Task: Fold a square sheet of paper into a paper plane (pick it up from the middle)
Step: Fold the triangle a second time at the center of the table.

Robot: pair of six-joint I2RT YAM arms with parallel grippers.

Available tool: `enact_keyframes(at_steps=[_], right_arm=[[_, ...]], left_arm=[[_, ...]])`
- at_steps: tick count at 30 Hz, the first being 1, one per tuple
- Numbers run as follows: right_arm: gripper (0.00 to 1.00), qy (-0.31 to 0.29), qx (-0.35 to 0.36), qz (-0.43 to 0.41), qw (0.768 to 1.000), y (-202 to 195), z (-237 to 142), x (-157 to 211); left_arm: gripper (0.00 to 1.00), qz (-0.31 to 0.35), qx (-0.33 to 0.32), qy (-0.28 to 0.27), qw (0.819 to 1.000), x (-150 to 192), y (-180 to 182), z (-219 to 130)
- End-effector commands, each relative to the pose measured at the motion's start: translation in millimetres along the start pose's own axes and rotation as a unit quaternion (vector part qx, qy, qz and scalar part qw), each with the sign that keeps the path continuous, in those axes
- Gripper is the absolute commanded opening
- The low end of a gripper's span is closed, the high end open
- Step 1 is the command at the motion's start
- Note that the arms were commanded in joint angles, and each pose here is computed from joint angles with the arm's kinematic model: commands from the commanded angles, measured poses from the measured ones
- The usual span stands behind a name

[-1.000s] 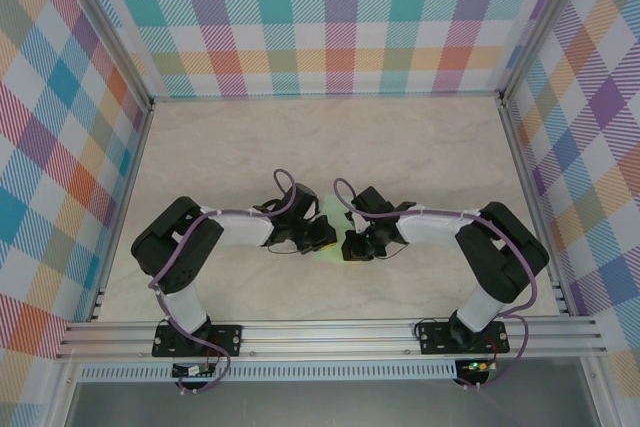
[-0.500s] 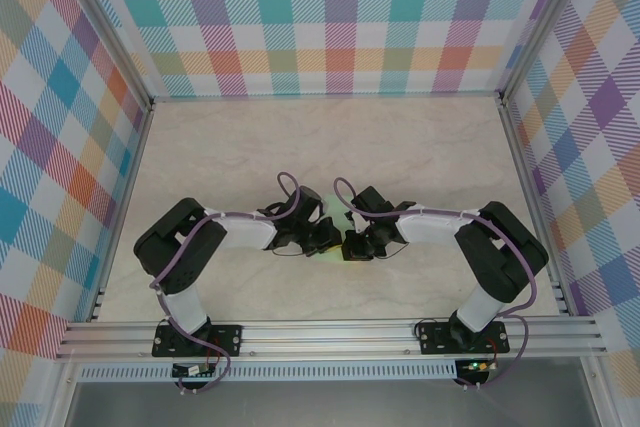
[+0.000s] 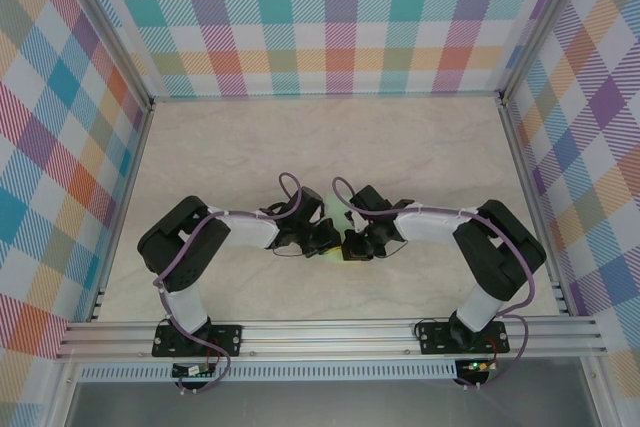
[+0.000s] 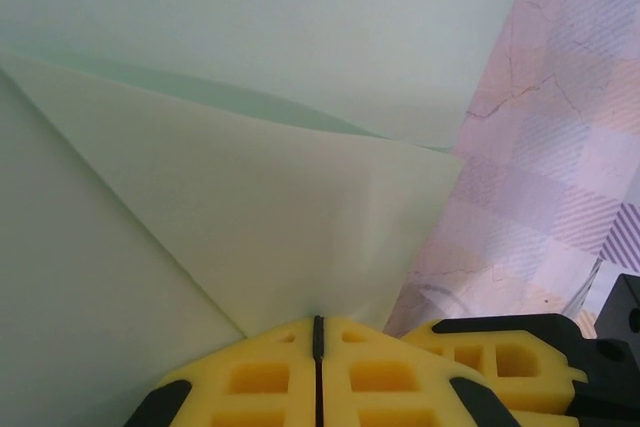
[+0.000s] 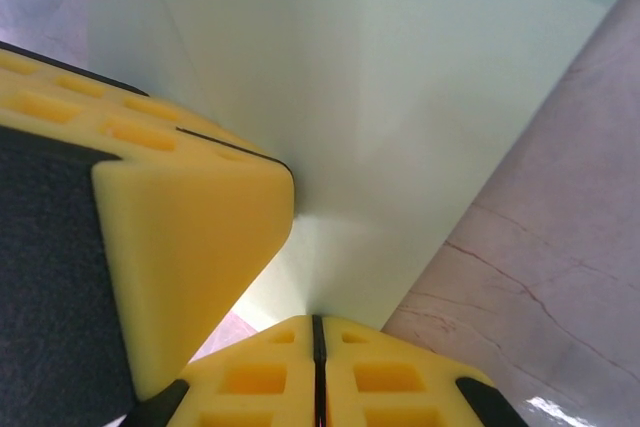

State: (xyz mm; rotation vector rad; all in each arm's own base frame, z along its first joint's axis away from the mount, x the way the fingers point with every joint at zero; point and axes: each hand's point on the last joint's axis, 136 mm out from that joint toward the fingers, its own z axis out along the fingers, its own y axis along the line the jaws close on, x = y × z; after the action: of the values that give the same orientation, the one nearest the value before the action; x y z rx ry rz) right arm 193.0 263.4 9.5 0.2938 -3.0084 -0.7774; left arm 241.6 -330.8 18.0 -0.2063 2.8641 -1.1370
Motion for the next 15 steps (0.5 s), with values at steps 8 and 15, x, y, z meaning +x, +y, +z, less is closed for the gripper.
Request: enact_keyframes(at_steps=[8,15], right_arm=[[0.09,0.096,0.173,0.043,0.979,-84,15,55],[0.09,0.096,0.174,0.044,0.979,-84,16,55]], left_arm=[[0.07,-0.011,-0.099,-0.049,0.994,-36,54,-8],[0.07,-0.005,-0.101,-0.081,0.992,-59,64,-18]])
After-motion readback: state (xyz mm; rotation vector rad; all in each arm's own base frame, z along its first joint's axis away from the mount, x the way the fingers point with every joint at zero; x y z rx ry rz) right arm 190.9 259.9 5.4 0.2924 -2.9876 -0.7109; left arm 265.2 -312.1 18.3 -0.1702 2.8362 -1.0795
